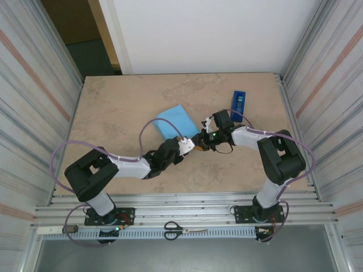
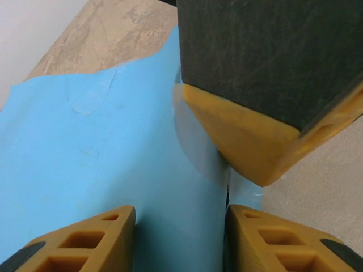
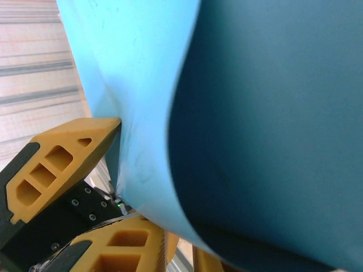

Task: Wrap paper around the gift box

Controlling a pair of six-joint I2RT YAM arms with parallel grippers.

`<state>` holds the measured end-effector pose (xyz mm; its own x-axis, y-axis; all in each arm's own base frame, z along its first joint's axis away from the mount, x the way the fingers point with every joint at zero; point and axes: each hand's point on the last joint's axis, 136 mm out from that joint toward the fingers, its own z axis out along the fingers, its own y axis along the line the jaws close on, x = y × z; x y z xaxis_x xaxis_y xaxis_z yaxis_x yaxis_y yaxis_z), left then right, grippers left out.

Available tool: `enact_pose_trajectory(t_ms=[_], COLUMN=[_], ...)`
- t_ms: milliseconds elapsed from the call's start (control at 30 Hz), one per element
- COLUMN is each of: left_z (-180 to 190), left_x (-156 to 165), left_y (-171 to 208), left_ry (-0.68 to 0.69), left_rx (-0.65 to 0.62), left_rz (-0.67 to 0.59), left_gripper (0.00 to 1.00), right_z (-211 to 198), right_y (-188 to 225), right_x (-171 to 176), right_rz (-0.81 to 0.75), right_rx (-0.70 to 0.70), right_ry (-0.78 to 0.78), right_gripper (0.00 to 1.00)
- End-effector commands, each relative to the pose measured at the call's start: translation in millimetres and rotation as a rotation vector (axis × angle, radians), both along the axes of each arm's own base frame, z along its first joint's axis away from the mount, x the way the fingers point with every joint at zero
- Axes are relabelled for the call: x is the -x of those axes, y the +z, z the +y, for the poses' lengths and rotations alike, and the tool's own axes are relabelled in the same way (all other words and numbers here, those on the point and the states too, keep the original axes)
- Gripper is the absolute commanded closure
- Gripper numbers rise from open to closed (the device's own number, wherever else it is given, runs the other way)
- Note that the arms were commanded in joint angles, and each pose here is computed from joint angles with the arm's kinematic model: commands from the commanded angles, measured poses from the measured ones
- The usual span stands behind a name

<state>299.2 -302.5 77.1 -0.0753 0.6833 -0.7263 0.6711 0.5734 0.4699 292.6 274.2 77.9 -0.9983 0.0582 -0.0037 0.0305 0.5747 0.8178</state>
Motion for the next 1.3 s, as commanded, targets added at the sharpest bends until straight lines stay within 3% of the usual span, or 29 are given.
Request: enact_pose_trajectory(t_ms=[0,500,767,833,967,1067,1267], left_z=[29,28,29,28,28,29,28], left_x=[43,43,43,44,44,43,44], left_y=[-78,-78,-79,-80,-81,-81,-82], left_ry=[-0.045,-0.046,-0.049,-0.051,-0.053,-0.049,-0.053], left_rx=[-0.187,-0.186,-0.194,-0.195,-0.197,-0.195,-0.198], left_rz=[0.243,0.241,0.243,0.243,0.245,0.244,0.246], left_gripper=[0.57,0.57,0.57,0.57,0.57,0.57,0.57], right_z=[4,6,-11,-14,-7,3,18], right_y=[14,19,19,18,16,14,16], right_x=[-6,-6,9,13,19,18,5], right_rz=[-0.035,-0.052,-0.056,-0.052,-0.035,-0.03,-0.052], right_rx=[-0.004,0.015,0.078,0.08,0.051,0.033,0.015], right_ry=[-0.018,-0.023,-0.028,-0.03,-0.032,-0.027,-0.05], right_gripper=[0.78,0.54,0.51,0.54,0.85,0.99,1.0])
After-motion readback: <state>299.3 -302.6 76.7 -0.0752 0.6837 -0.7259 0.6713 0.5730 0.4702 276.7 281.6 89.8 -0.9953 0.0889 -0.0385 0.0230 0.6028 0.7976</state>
